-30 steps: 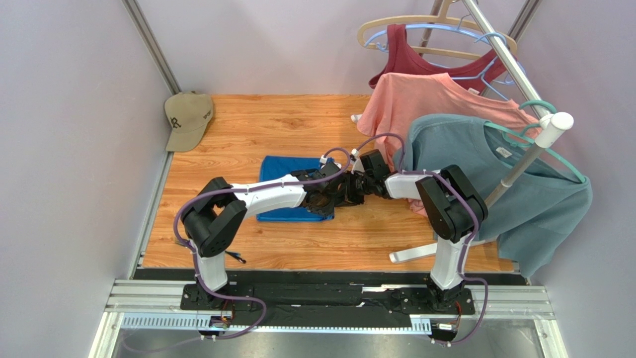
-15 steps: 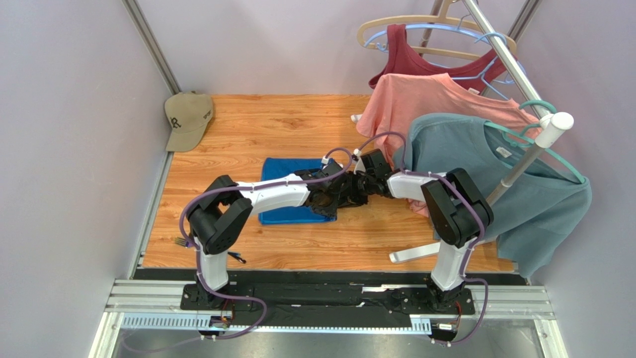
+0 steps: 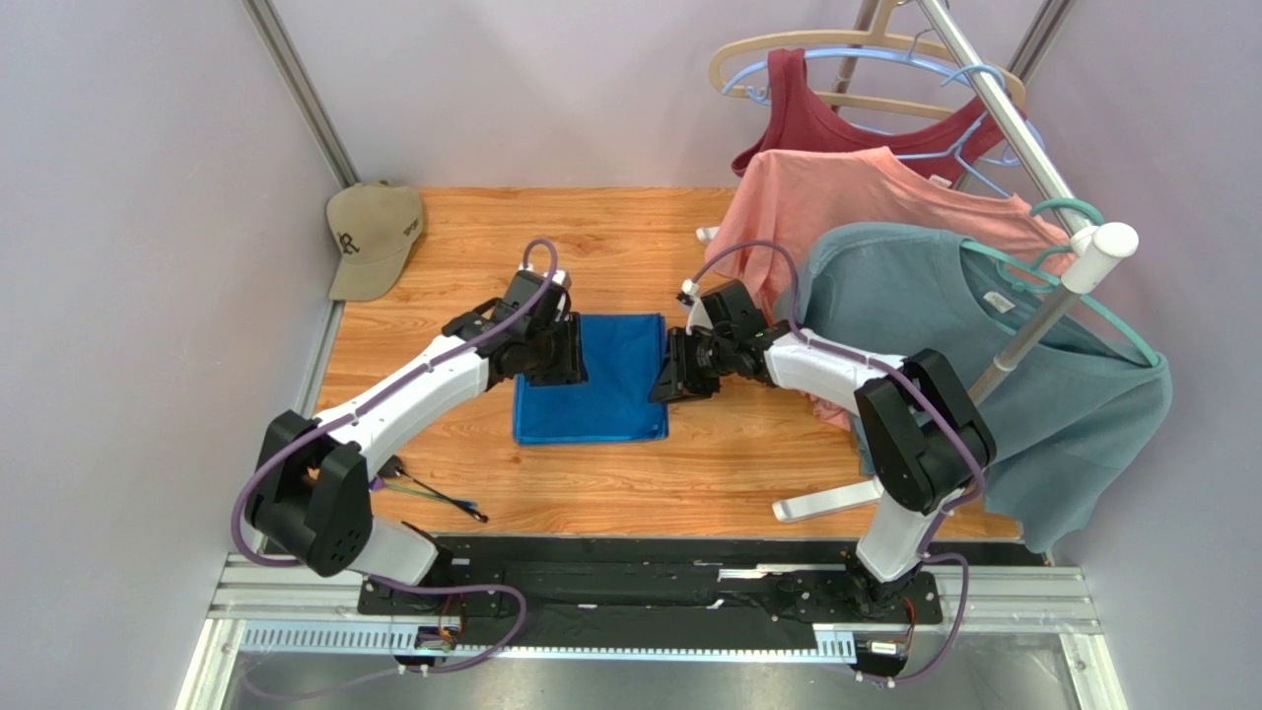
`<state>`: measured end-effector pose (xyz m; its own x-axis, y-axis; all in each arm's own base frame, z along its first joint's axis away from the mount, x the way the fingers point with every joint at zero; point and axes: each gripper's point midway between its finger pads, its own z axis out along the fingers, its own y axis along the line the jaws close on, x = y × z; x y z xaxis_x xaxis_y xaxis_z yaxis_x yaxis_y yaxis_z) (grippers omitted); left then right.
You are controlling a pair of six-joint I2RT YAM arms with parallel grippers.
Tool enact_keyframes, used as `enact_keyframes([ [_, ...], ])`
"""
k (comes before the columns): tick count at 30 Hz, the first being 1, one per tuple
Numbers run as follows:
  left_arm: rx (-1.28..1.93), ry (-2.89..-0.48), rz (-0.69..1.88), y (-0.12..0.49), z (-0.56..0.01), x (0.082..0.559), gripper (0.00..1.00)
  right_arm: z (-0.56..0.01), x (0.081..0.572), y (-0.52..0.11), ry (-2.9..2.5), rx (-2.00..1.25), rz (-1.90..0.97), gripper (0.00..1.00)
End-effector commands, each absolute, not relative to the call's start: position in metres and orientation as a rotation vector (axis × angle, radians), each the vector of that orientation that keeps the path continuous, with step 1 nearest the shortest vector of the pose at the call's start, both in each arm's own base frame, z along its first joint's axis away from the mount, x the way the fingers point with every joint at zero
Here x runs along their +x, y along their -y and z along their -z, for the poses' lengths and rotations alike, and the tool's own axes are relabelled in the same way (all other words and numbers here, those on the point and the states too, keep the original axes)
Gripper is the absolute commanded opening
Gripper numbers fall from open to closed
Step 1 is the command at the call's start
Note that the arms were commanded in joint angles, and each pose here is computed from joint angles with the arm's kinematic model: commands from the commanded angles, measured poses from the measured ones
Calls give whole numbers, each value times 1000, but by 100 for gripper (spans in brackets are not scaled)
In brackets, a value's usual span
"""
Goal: Fold the napkin into a case and place the utensils inside
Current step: Smooth out the lower triangle-folded napkin at the center of the board, then rotate the lower triangle-folded napkin at the center of the board.
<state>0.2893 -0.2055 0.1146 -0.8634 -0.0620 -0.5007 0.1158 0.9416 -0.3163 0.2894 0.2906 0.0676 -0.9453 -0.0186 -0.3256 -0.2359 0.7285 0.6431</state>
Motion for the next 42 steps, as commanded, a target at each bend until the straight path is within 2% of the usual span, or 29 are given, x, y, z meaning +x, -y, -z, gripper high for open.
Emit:
enact_keyframes([
  [1, 103, -2556, 539, 205, -126, 281, 44, -97, 290, -318, -2557, -329, -1141, 29],
  [4, -52, -2554, 665, 189, -124, 292, 45, -82, 276, -325, -2625, -339, -1214, 24],
  [6, -153, -2502, 772, 178, -129, 310, 45, -68, 276, -316, -2653, -309, -1154, 20],
  [12, -300, -2467, 865, 164, -125, 365, 42, -22, 269, -293, -2741, -267, -1076, 14],
  [19, -364, -2556, 731, 155, -83, 423, 41, 1, 273, -267, -2786, -252, -888, 14],
  [21, -357, -2530, 704, 154, -82, 441, 38, 7, 281, -257, -2787, -249, -810, 14],
  [27, -409, -2603, 532, 135, -50, 471, 37, 16, 297, -233, -2792, -278, -583, 14],
  [30, -427, -2659, 541, 137, -48, 469, 35, 13, 310, -224, -2778, -296, -483, 14],
  [37, -569, -2770, 494, 127, -39, 411, 31, -2, 355, -186, -2722, -314, -108, 16],
  [38, -616, -2806, 452, 122, -26, 390, 31, -12, 371, -180, -2679, -301, -24, 16],
  [42, -597, -2683, 603, 134, -52, 357, 32, -34, 389, -163, -2629, -303, 141, 17],
])
